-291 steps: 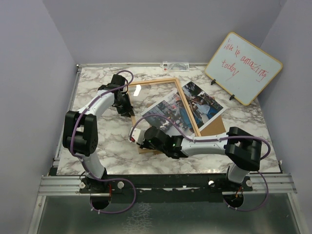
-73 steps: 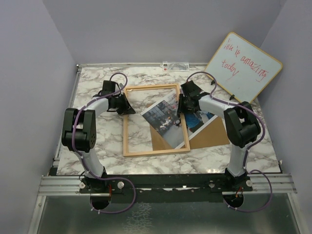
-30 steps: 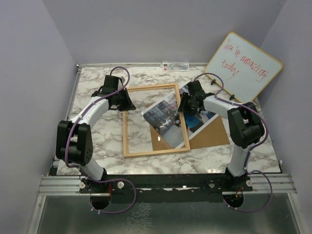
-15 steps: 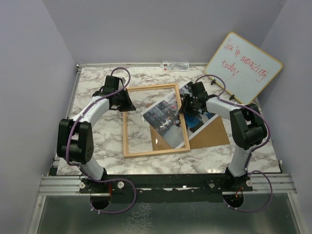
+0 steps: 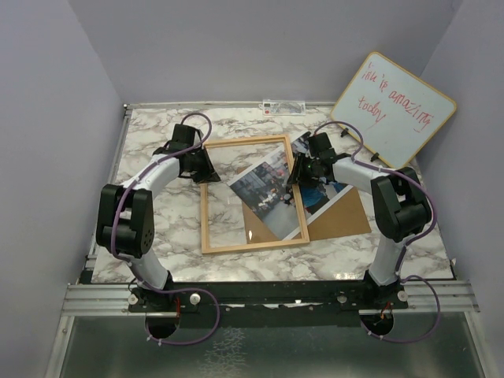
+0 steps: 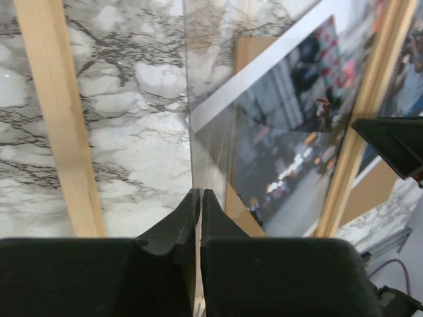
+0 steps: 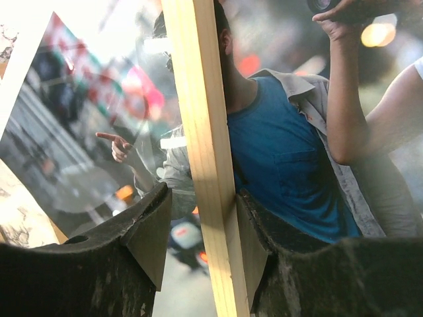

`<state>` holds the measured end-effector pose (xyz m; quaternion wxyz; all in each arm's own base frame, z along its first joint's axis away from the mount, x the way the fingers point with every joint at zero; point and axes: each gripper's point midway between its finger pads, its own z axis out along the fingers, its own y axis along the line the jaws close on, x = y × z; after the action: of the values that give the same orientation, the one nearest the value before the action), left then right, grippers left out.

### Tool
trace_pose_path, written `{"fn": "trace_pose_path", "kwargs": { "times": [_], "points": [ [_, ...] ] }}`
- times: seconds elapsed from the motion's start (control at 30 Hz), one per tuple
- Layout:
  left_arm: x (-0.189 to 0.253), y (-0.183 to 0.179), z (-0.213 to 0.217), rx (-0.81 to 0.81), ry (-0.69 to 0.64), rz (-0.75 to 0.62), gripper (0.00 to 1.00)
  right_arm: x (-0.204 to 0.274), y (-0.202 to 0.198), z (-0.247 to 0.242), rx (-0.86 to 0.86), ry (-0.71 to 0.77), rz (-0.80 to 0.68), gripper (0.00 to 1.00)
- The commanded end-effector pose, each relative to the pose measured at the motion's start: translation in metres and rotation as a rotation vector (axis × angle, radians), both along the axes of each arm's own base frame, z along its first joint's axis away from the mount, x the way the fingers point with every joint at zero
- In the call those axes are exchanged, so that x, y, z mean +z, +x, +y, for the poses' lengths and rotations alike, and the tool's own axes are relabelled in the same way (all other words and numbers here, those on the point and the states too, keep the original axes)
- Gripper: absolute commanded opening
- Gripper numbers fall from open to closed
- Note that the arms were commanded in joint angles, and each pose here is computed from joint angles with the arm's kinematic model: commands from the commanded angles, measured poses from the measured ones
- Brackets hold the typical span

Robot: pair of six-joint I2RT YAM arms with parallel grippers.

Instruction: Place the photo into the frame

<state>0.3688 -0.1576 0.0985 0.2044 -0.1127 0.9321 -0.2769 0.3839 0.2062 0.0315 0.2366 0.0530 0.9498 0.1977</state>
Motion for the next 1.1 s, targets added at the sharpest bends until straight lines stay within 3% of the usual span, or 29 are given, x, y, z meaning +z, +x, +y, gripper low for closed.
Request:
{"fn": "trace_pose_path", "kwargs": {
  "times": [0.0,0.5,0.87,1.07],
  "points": [
    [-0.024,-0.002,0.013,0.052,0.092,0.071,0.1,-0.006,-0.008,-0.002,0.007,0.006,0.028,0.5],
    [-0.041,-0.003,0.039,0.099,0.244,0.126,0.46,-0.011,-0.01,-0.004,0.0,-0.007,0.04,0.5],
    [-0.036,0.002,0.065,0.126,0.385,0.127,0.6,-0.014,-0.011,-0.009,-0.008,-0.027,0.044,0.5],
    [-0.031,0.004,0.074,0.136,0.419,0.122,0.62,-0.014,-0.011,-0.009,-0.013,-0.032,0.042,0.5]
  ]
}}
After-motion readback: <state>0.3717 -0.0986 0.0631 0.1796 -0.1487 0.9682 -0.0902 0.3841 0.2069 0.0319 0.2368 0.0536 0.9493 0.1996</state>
